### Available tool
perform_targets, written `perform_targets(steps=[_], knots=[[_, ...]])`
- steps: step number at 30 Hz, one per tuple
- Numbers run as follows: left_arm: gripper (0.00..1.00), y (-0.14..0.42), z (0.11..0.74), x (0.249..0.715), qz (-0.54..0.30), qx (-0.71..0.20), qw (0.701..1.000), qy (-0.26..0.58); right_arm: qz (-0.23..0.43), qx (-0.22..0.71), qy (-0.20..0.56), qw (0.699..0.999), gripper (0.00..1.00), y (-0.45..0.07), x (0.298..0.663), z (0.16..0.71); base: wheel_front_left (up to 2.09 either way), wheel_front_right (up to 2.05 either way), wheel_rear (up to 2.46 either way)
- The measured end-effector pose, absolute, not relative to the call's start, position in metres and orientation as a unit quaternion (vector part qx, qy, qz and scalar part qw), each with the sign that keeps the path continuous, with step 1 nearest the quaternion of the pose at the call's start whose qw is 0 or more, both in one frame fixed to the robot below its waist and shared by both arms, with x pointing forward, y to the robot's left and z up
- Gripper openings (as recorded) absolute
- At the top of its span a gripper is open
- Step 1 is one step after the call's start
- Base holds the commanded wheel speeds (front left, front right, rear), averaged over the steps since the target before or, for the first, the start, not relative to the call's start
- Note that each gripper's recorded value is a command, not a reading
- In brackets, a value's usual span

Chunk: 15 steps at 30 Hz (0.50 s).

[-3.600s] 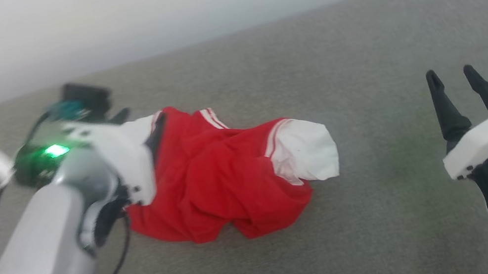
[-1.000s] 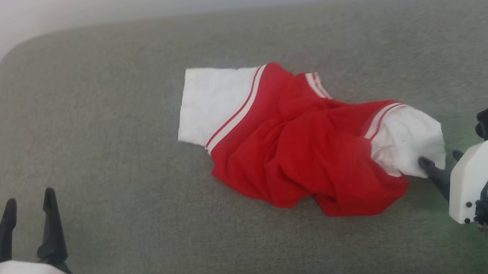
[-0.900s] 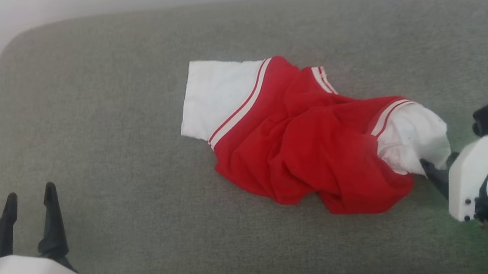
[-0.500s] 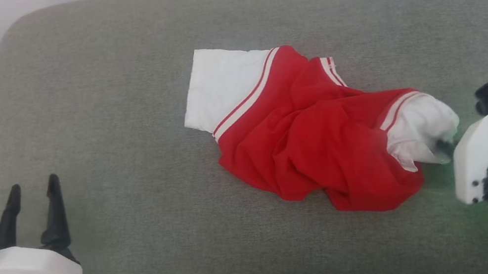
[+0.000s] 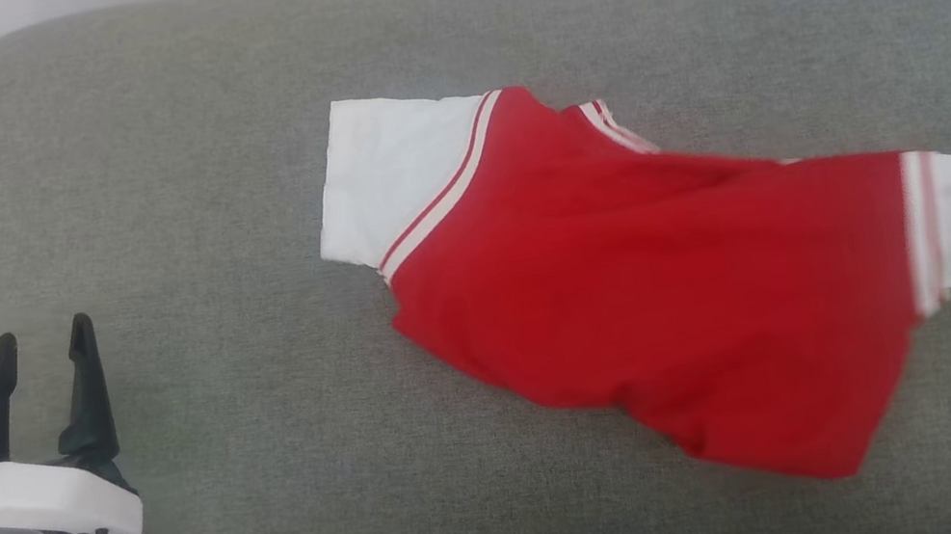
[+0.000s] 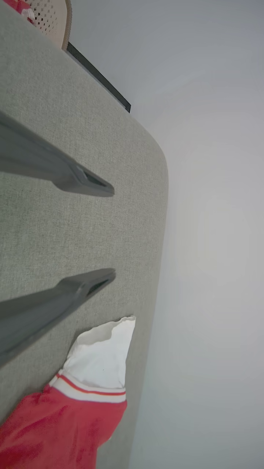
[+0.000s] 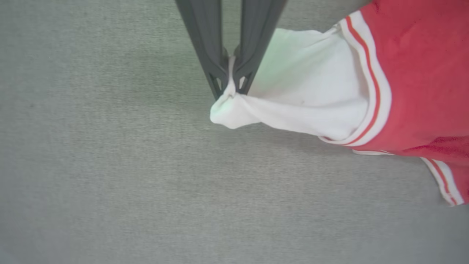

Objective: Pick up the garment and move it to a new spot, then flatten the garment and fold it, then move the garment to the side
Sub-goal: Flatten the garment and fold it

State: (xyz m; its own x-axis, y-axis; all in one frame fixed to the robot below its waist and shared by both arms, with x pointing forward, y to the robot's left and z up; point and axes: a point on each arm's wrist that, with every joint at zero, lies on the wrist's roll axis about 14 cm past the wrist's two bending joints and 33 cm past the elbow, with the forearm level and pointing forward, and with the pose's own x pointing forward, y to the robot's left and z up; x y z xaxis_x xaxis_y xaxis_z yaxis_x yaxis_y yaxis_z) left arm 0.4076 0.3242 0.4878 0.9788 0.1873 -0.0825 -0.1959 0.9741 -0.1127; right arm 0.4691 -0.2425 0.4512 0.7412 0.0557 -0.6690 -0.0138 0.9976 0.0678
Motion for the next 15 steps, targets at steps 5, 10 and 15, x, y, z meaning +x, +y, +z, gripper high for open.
perform_targets(steps=[5,10,15], knots=[[1.0,0.319,0.483,0.413,0.088,-0.058,0.994,0.042,-0.019,0.035,0.397,0.917,0.0,-0.269,0.463,0.428,0.0,0.0,0.0],[1.0,0.319,0.48,0.415,0.085,-0.056,0.994,0.046,-0.027,0.05,0.432,0.9,0.0,-0.269,0.458,0.398,0.0,0.0,0.0],[1.0,0.315,0.482,0.421,0.076,-0.057,0.994,0.046,-0.032,0.069,0.438,0.896,1.0,-0.268,0.461,0.386,0.0,0.0,0.0]])
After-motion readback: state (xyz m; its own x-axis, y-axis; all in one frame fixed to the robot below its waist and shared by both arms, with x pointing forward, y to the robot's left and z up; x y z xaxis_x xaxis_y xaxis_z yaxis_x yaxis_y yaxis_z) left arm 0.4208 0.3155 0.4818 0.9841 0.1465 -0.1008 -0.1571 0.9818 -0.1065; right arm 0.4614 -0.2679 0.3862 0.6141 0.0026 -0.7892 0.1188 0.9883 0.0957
